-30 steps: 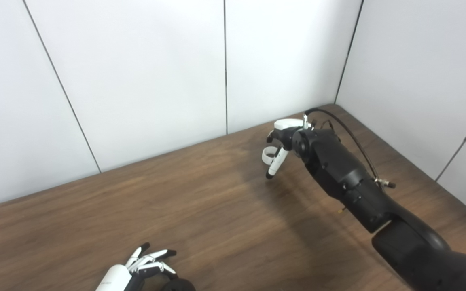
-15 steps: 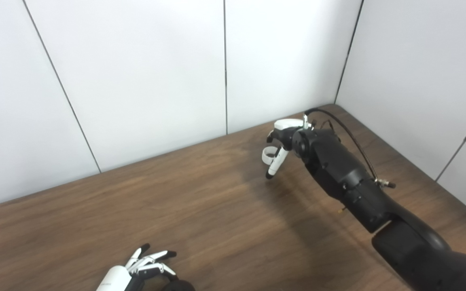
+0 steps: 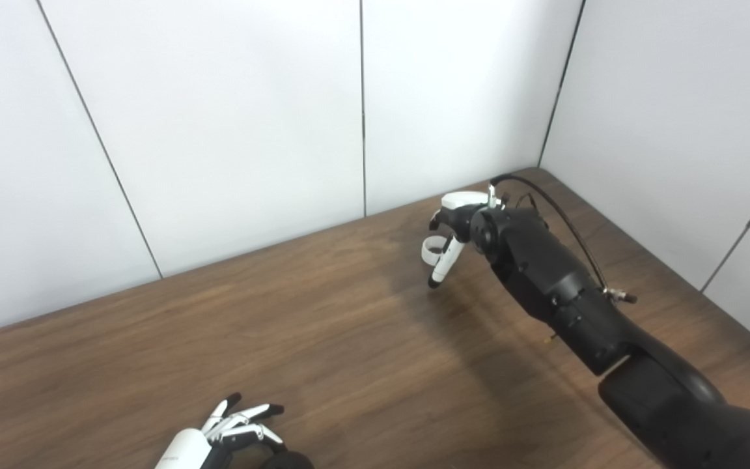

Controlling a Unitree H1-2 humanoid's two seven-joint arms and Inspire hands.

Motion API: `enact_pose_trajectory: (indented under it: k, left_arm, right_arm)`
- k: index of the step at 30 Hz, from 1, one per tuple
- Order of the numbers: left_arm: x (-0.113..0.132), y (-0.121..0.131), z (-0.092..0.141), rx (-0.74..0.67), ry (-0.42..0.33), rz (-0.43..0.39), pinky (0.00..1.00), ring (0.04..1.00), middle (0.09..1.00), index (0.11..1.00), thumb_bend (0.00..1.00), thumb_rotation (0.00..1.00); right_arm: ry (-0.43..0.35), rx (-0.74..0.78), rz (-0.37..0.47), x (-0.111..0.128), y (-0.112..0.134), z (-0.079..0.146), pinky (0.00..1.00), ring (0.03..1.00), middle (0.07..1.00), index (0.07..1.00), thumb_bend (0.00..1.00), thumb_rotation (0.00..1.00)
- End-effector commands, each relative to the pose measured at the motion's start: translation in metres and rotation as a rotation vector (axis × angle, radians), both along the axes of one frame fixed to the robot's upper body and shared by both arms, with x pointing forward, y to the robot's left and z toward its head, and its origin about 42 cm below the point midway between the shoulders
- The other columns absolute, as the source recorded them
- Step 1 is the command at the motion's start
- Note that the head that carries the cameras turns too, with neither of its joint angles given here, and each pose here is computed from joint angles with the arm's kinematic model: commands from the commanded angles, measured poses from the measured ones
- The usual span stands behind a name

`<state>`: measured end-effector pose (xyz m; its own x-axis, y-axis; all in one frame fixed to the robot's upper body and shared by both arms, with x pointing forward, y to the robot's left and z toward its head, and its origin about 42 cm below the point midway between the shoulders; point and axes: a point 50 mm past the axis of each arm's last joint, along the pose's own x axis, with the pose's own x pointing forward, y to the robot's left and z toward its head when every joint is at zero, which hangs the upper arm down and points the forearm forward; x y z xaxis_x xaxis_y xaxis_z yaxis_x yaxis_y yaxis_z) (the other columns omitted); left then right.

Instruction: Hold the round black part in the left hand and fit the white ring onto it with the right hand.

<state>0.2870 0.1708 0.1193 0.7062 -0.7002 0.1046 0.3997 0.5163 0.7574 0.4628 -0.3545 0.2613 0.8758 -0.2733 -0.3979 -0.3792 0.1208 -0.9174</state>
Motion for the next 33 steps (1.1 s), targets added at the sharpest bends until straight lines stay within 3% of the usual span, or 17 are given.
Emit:
enact_pose_trajectory:
  k: [1, 18, 22, 26, 28, 33]
  left_arm:
    - [-0.002, 0.002, 0.005, -0.005, -0.009, -0.004, 1.00, 0.831, 0.845, 0.478, 0.51, 0.05]
    - [-0.001, 0.002, 0.006, -0.011, -0.017, -0.002, 1.00, 0.830, 0.844, 0.478, 0.51, 0.05]
    - [0.000, 0.002, 0.007, -0.010, -0.018, 0.001, 1.00, 0.831, 0.846, 0.478, 0.51, 0.05]
    - [0.000, 0.002, 0.007, -0.013, -0.019, 0.004, 1.00, 0.828, 0.846, 0.477, 0.51, 0.05]
    - [0.000, 0.003, 0.006, -0.011, -0.021, 0.006, 1.00, 0.825, 0.846, 0.477, 0.51, 0.05]
    - [0.000, 0.004, 0.006, -0.012, -0.018, 0.012, 1.00, 0.825, 0.844, 0.477, 0.51, 0.04]
  right_arm:
    - [-0.092, -0.041, -0.002, 0.005, -0.007, 0.034, 1.00, 1.000, 1.000, 0.874, 0.87, 0.34]
    - [-0.098, -0.042, -0.004, 0.005, -0.010, 0.031, 0.98, 1.000, 1.000, 0.862, 0.87, 0.31]
    - [-0.117, -0.067, 0.028, 0.005, -0.010, 0.028, 0.93, 1.000, 0.969, 0.779, 0.83, 0.28]
    - [-0.145, -0.064, 0.045, 0.006, -0.012, 0.024, 0.96, 1.000, 0.941, 0.655, 0.80, 0.24]
    - [-0.176, -0.060, 0.062, 0.005, -0.013, 0.023, 0.99, 1.000, 0.910, 0.521, 0.58, 0.16]
    - [-0.236, -0.076, 0.089, 0.004, -0.013, 0.020, 0.98, 1.000, 0.866, 0.479, 0.52, 0.13]
